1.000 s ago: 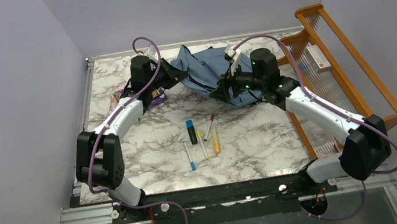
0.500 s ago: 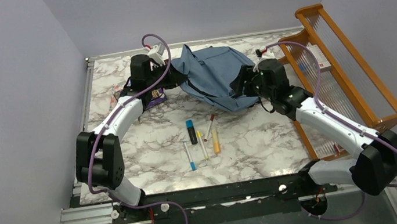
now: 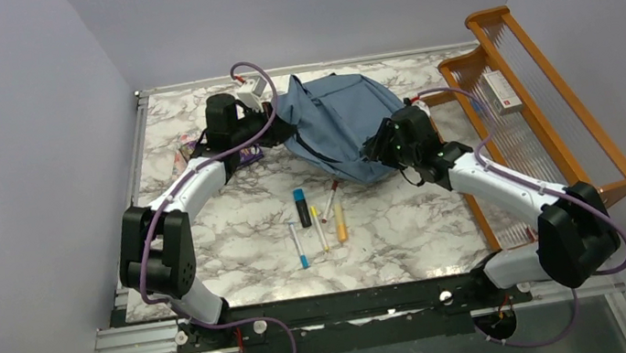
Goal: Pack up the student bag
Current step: Unzip the student bag at the center of the board.
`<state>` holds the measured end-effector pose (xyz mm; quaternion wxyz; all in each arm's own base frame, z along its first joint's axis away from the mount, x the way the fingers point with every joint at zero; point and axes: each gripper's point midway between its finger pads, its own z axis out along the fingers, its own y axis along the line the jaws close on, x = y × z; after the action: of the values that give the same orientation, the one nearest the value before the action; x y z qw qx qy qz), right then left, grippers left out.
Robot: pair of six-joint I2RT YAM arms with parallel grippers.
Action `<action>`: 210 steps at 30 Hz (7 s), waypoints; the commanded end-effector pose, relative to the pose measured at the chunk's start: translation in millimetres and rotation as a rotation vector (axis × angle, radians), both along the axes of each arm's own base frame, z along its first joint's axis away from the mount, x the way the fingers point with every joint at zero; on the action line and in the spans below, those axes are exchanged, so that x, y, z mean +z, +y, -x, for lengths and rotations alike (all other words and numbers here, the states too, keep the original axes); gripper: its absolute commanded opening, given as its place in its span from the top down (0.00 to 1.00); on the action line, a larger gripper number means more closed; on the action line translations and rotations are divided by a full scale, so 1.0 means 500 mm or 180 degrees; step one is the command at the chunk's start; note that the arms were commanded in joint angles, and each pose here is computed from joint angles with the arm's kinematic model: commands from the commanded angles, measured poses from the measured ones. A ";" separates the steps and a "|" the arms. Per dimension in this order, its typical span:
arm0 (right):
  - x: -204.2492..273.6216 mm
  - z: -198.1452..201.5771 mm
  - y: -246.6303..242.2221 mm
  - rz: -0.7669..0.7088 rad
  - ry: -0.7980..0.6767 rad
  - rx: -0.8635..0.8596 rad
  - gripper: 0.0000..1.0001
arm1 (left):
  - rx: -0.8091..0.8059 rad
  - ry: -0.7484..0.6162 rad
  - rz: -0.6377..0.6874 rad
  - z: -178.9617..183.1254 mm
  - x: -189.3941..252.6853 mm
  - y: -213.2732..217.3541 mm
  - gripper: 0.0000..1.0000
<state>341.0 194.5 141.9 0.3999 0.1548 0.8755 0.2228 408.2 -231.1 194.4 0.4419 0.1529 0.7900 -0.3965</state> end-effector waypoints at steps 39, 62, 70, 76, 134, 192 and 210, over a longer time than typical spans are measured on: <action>-0.014 -0.059 -0.028 -0.0014 -0.0050 -0.0276 0.99 | -0.0486 -0.0409 0.0150 0.055 0.039 -0.040 1.00; 0.115 -0.151 0.013 0.0268 -0.0889 0.0233 0.99 | -0.0230 -0.0351 0.0110 -0.090 0.041 -0.064 0.90; 0.077 -0.179 -0.002 0.0468 -0.0807 0.0119 0.99 | 0.0366 -0.0194 -0.0138 -0.054 0.018 0.048 0.41; 0.049 -0.185 -0.003 0.0434 -0.0692 0.0083 0.99 | 0.0663 -0.0184 -0.0331 -0.013 0.020 0.093 0.04; 0.047 -0.149 0.043 -0.0053 -0.0541 0.0445 0.99 | -0.1101 -0.0720 -0.0078 0.030 -0.113 -0.338 0.66; -0.114 -0.065 -0.086 -0.0739 0.0328 -0.0968 0.24 | -0.1297 -0.0673 -0.0083 0.093 -0.120 -0.344 1.00; -0.173 -0.099 -0.130 -0.0908 0.0363 -0.1131 0.90 | -0.1247 -0.0633 -0.0103 0.094 -0.126 -0.337 1.00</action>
<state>383.8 135.0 56.1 0.3437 0.3678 0.8257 0.2546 367.6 -397.6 107.9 0.4130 0.3406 0.7232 -0.4363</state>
